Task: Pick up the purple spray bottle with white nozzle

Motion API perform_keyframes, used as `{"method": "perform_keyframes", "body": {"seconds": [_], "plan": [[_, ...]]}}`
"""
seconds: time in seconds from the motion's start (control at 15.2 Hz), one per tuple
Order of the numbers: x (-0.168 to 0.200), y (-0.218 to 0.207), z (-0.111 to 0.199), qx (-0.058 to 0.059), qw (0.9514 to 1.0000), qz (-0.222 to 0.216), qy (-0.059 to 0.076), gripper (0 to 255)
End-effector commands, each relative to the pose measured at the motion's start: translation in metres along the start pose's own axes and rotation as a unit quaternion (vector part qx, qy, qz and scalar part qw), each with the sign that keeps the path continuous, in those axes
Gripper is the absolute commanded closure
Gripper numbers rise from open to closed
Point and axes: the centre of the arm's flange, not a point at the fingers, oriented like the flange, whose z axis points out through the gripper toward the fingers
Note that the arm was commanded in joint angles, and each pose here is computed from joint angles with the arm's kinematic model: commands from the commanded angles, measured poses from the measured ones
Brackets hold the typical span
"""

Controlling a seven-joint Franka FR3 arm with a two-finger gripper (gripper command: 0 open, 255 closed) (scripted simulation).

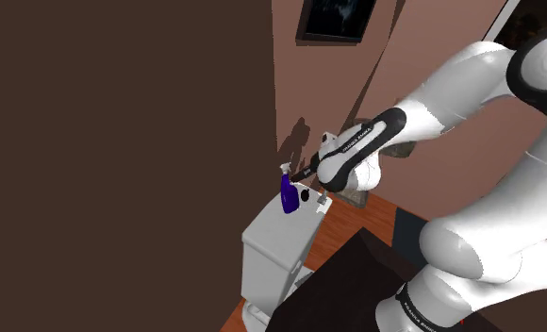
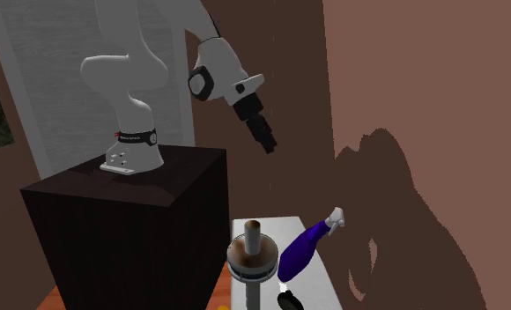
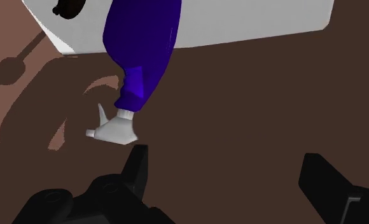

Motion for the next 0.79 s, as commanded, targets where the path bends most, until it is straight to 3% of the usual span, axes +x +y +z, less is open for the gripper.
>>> {"method": "perform_keyframes", "body": {"seconds": [0.0, 0.73], "plan": [[-0.014, 0.012, 0.023, -0.025, 0.9994, 0.024, 0.001, 0], [-0.013, 0.050, 0.160, -0.061, 0.9940, 0.042, 0.080, 0]]}}
